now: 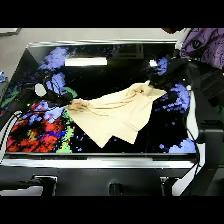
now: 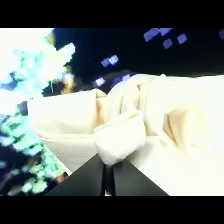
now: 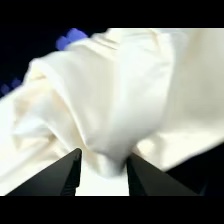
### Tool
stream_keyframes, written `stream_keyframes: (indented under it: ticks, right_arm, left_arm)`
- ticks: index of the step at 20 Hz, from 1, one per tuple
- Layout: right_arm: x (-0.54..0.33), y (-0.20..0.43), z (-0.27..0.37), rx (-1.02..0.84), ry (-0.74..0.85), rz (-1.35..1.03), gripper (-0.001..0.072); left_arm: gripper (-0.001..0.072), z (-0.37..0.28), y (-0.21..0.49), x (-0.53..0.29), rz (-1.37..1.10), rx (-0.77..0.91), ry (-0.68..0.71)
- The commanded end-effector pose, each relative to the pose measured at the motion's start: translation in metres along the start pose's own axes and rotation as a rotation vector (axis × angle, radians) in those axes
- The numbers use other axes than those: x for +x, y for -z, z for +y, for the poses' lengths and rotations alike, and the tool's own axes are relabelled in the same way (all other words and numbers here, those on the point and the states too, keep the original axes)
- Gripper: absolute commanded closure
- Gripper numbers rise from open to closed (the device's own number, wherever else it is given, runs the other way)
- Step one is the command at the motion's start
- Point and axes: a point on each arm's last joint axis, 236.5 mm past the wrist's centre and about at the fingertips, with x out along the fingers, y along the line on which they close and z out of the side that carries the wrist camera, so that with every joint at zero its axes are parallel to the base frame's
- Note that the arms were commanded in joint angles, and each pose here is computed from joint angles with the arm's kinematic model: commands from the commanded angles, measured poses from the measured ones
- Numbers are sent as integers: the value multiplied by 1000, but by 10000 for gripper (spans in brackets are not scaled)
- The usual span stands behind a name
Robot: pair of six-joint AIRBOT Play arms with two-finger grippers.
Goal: Fold the clothes and pants, and hang the long-sleeved shirts on hangers.
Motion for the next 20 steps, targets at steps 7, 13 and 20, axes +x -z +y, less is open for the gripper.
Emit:
stream_keyframes:
  ticks: [7,13,20]
  right_arm:
    - [-57,113,-83,221,-170,280,335]
    - [7,190,-37,233,-283,367,335]
    - [36,216,-17,164,-253,397,336]
  left_arm:
    - [693,4,14,2,61,-6,-13]
    - [693,5,18,2,77,-7,-16]
    - [693,5,18,2,76,-7,-16]
